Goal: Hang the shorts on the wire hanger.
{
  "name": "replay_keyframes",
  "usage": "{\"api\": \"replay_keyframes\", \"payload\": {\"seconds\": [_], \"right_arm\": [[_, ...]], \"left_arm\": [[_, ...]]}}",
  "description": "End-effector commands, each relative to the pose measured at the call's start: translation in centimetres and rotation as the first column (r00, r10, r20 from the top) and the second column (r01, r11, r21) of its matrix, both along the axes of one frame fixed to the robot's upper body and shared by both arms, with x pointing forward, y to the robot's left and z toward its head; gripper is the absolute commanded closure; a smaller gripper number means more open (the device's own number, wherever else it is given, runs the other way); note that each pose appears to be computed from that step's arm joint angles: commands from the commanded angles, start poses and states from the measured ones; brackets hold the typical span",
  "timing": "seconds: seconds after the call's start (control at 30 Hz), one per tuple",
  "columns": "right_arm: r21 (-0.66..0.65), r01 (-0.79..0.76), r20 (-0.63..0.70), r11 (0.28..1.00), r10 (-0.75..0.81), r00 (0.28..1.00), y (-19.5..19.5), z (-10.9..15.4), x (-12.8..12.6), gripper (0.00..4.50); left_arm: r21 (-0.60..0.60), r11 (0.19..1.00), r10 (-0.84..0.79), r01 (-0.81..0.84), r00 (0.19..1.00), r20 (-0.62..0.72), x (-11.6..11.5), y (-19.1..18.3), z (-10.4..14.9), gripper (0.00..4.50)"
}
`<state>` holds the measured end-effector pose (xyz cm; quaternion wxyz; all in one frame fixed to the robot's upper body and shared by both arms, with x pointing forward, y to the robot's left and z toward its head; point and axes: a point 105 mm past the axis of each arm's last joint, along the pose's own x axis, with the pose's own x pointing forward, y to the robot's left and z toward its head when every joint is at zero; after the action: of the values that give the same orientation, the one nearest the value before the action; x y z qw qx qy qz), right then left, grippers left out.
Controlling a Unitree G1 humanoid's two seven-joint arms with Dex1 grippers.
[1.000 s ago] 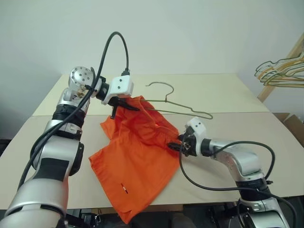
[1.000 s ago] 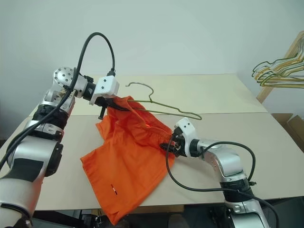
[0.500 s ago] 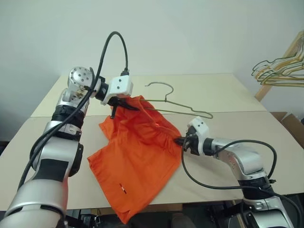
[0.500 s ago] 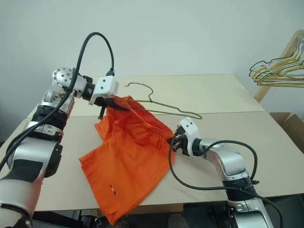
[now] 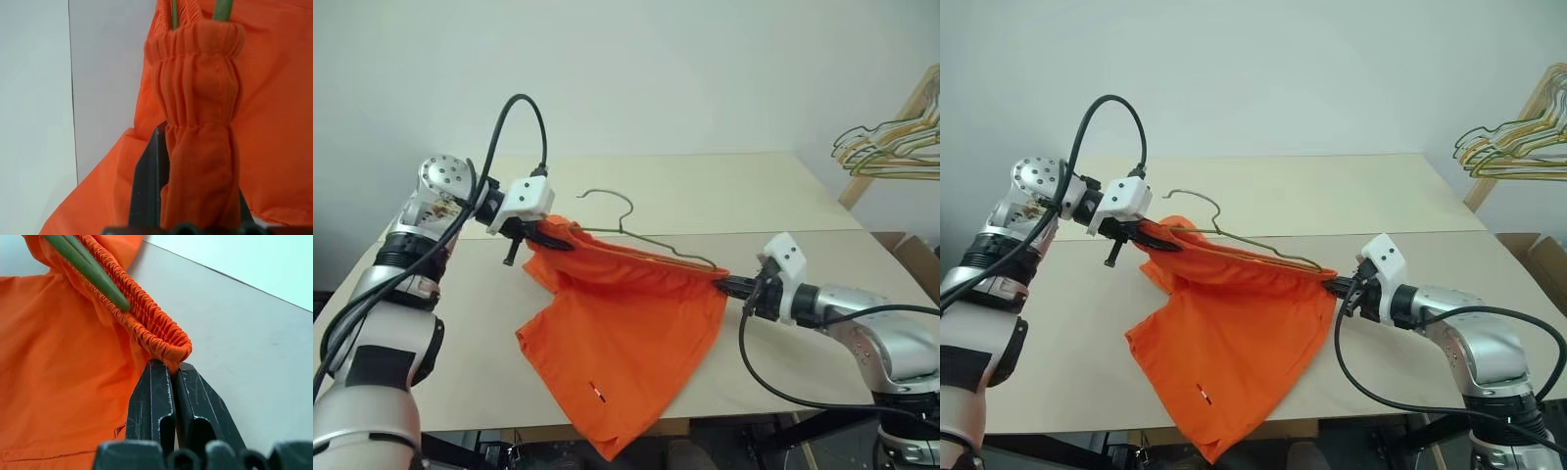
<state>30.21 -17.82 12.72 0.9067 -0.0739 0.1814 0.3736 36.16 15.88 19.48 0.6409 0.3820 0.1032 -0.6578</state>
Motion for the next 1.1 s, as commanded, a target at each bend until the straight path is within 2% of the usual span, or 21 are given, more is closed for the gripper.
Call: {"api": "replay_keyframes", "payload": {"seconds": [0.03,0.23,0.33,0.43,0.5,0.67,0.9,1.0,1.1], "right_arm": [[-0.049,0.090,0.039,0.995,-0.089,0.995,-3.1,1.1,0.7,4.47],[-0.066,0.076,0.074,0.995,-0.071,0.995,-3.9,2.0,0.6,4.47],[-0.085,0.055,0.111,0.995,-0.046,0.993,-4.1,2.8,0.5,4.47],[-0.093,-0.009,0.157,0.996,0.024,0.987,-3.0,3.8,0.3,4.47],[-0.108,-0.071,0.182,0.992,0.090,0.979,-1.5,4.5,-0.1,4.47],[-0.116,-0.209,0.235,0.971,0.231,0.944,2.0,5.8,-1.1,2.97],[-0.132,-0.238,0.260,0.962,0.266,0.928,2.4,7.3,-1.5,0.86],[-0.193,-0.296,0.222,0.936,0.335,0.916,3.3,7.1,-2.1,0.86],[-0.286,-0.329,0.127,0.900,0.375,0.918,4.6,5.7,-2.0,0.86]], "left_arm": [[0.052,0.996,0.070,-0.072,0.997,0.030,0.4,2.2,0.6,4.50],[0.155,0.979,0.130,-0.133,0.991,0.029,0.9,3.5,-0.8,4.50],[0.236,0.966,0.102,-0.104,0.995,0.020,0.4,4.3,-2.0,4.50],[0.302,0.950,0.067,-0.079,0.996,0.051,0.4,4.4,-3.2,4.50],[0.277,0.958,0.056,-0.066,0.997,0.044,0.6,3.5,-3.3,4.50],[0.198,0.979,0.034,-0.039,0.999,0.029,1.1,0.8,-2.8,4.50],[0.142,0.989,0.034,-0.039,0.999,0.038,1.7,-0.8,-2.2,4.50],[0.136,0.990,0.036,-0.041,0.998,0.041,1.8,-0.8,-2.1,4.50],[0.127,0.991,0.035,-0.041,0.998,0.048,1.9,-0.9,-1.9,4.50]]}}
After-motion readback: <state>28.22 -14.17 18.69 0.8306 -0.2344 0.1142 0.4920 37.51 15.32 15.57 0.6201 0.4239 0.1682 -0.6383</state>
